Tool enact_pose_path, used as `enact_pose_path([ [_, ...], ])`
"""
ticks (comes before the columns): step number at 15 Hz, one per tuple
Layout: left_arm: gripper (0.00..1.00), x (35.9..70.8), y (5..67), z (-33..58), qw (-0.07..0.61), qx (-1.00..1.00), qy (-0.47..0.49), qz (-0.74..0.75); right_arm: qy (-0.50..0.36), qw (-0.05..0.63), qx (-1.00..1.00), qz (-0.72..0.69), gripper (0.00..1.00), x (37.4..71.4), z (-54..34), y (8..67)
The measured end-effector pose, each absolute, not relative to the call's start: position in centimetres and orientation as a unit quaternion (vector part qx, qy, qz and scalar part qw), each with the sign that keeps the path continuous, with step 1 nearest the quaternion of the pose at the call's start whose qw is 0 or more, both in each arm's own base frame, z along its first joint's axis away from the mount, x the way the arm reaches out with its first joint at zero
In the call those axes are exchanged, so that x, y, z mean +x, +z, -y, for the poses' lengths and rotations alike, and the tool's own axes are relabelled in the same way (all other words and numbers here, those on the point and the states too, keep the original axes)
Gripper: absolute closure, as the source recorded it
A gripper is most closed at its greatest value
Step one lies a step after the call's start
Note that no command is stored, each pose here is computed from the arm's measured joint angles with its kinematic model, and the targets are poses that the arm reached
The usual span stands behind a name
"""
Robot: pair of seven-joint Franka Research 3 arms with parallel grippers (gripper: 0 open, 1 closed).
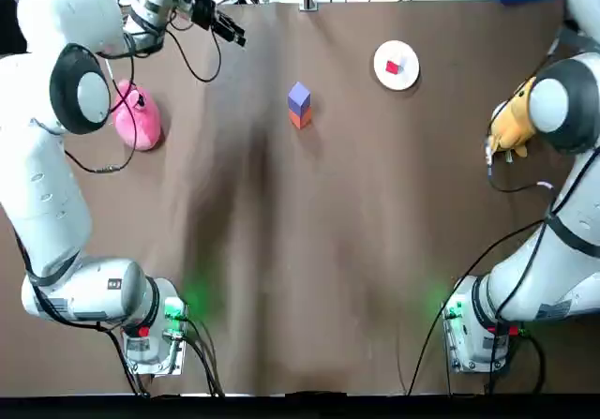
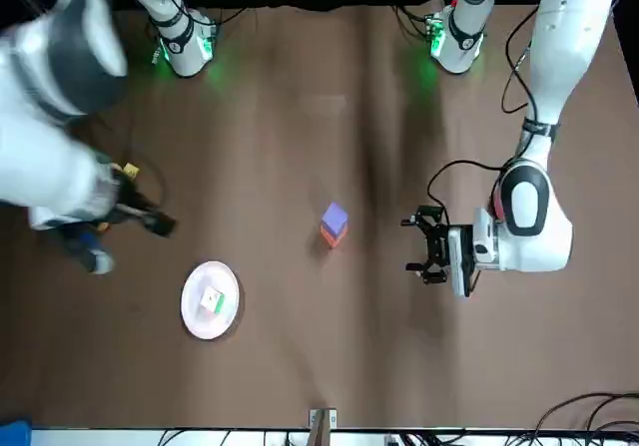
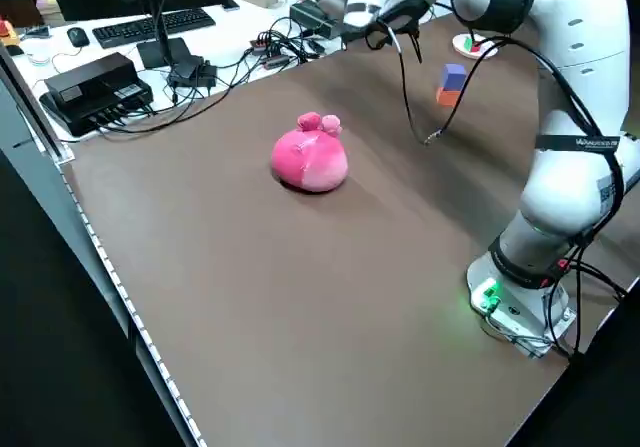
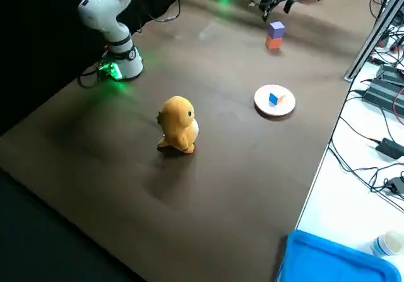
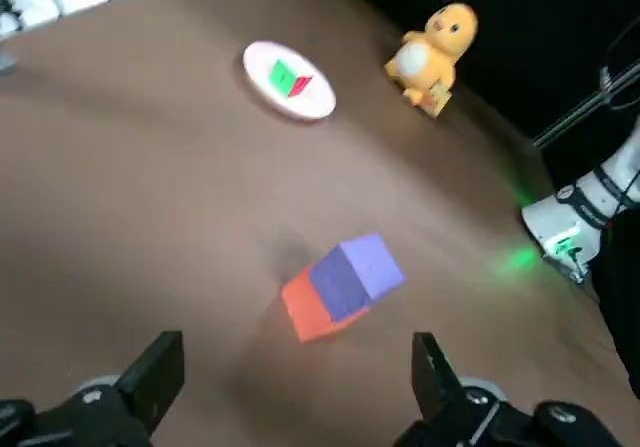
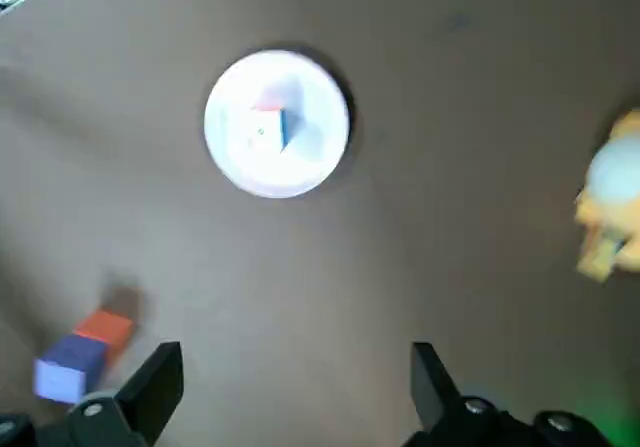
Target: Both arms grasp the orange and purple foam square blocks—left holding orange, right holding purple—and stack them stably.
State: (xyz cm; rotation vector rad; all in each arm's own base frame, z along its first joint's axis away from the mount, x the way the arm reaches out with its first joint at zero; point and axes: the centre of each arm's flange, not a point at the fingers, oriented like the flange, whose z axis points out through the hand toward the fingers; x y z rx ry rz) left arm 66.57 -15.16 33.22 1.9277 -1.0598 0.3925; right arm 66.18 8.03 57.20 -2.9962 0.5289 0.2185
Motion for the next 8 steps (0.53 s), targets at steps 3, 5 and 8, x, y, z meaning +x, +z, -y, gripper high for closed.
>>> enact_pose_path([
  [3, 0.00, 66.1, 36.7, 14.1, 0.419, 0.810, 0.118, 0.394, 0.092, 0.053, -0.991, -0.086, 0.00, 64.8, -1.0, 58.6],
  [5, 0.00, 65.6, 38.8, 13.6, 0.401, 0.835, 0.085, 0.367, 0.099, 0.056, -0.992, -0.059, 0.00, 63.5, 1.6, 60.0],
  [8, 0.00, 64.8, 42.0, 13.0, 0.358, 0.882, 0.038, 0.304, 0.100, 0.039, -0.993, -0.053, 0.00, 62.1, 2.6, 61.1],
])
